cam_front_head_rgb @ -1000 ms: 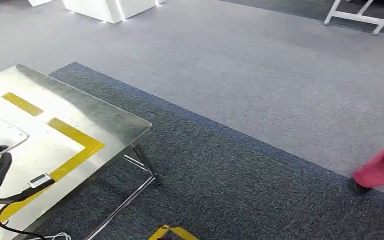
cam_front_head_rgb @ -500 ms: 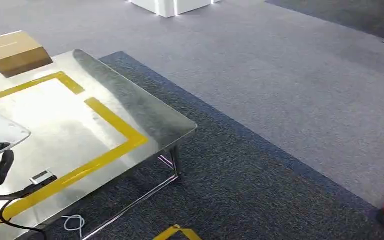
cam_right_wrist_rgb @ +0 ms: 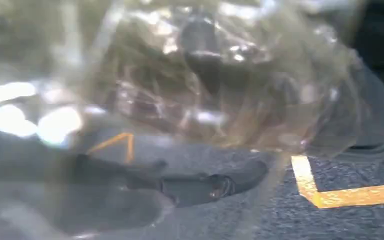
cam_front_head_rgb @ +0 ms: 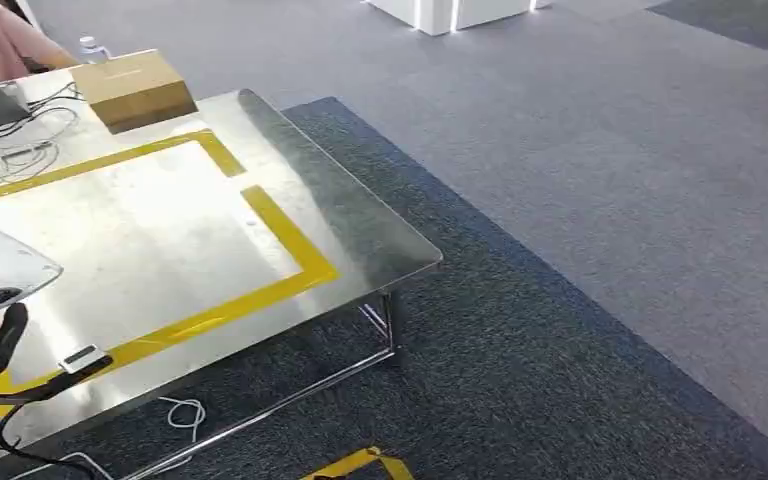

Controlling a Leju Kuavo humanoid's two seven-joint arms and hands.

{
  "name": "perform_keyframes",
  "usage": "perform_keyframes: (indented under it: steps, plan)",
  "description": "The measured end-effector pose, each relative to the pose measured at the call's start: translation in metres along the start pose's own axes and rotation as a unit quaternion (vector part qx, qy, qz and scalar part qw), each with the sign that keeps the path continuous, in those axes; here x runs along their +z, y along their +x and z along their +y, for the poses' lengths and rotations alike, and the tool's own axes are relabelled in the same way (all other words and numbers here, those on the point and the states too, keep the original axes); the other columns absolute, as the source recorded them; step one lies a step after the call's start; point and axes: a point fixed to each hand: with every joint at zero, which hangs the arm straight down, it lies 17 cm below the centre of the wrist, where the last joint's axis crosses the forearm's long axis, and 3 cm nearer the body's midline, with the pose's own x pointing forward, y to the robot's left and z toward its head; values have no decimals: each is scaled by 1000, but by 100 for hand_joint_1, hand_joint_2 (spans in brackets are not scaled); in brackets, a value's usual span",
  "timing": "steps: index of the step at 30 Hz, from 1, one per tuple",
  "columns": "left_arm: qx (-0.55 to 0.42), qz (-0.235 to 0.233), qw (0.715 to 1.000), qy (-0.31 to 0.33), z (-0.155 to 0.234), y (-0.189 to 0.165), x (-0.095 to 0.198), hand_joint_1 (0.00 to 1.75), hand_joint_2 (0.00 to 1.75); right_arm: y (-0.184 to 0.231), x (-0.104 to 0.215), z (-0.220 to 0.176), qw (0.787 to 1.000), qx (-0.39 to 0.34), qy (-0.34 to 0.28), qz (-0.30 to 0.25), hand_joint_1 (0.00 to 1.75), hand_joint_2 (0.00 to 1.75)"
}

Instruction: Take the parts from the cabinet and place them on the table.

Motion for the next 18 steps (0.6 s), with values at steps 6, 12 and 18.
perform_keyframes:
  steps: [6,12,18]
  plan:
    - [-2,-1,1000,1,1,0,-1,175,175,6,-1,-1,1000,0,-1,-6,0,0]
    - [-1,-2,1000,3,1,0,-3,175,175,12,-1,-3,1000,3,-3,-13,0,0]
    - [-1,-4,1000,1,1,1,-2,175,175,8,-1,-4,1000,4,-3,-6,0,0]
